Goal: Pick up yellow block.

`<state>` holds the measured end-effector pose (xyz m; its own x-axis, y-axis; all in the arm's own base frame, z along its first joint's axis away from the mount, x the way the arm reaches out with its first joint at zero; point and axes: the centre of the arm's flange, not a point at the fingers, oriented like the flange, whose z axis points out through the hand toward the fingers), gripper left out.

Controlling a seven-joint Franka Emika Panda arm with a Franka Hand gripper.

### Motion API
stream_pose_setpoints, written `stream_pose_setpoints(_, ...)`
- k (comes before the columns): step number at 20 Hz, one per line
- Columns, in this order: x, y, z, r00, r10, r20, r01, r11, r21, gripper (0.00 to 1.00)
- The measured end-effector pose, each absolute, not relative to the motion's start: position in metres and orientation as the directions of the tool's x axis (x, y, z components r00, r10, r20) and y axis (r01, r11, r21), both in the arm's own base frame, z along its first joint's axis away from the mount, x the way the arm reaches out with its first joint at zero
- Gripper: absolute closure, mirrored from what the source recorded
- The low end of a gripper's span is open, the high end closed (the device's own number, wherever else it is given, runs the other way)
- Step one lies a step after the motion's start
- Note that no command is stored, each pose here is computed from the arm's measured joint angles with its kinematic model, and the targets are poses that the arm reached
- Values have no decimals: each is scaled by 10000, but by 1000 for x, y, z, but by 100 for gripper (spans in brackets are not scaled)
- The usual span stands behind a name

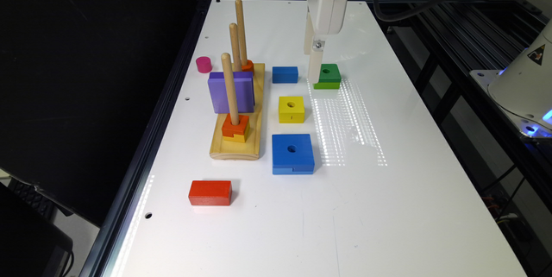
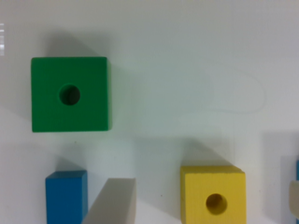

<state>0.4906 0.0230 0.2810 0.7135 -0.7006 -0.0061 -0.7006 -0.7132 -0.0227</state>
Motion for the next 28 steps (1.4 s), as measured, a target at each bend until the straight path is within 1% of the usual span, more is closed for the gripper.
stream_pose_setpoints(4,493,27,283,7168,-6973,-31,-6971,-7165,-271,0)
stream_pose_setpoints(7,495,31,283,7183,-6958,-24,-6955,-7179,-290,0)
stream_pose_setpoints(11,495,30,283,7182,-6959,-19,-6956,-7178,-297,0)
stream_pose_setpoints(12,495,31,282,7182,-6958,-33,-6956,-7178,-284,0)
stream_pose_setpoints(14,496,31,278,7180,-6960,-56,-6959,-7177,-268,0)
stream_pose_setpoints(17,497,31,272,7178,-6962,-57,-6961,-7174,-278,0)
stream_pose_setpoints(23,497,31,272,7178,-6963,-51,-6961,-7174,-286,0)
stream_pose_setpoints(24,497,31,271,7178,-6963,-64,-6961,-7174,-273,0)
stream_pose_setpoints(26,497,31,265,7175,-6964,-100,-6964,-7172,-245,0)
stream_pose_setpoints(28,498,31,255,7171,-6969,-99,-6969,-7167,-262,0)
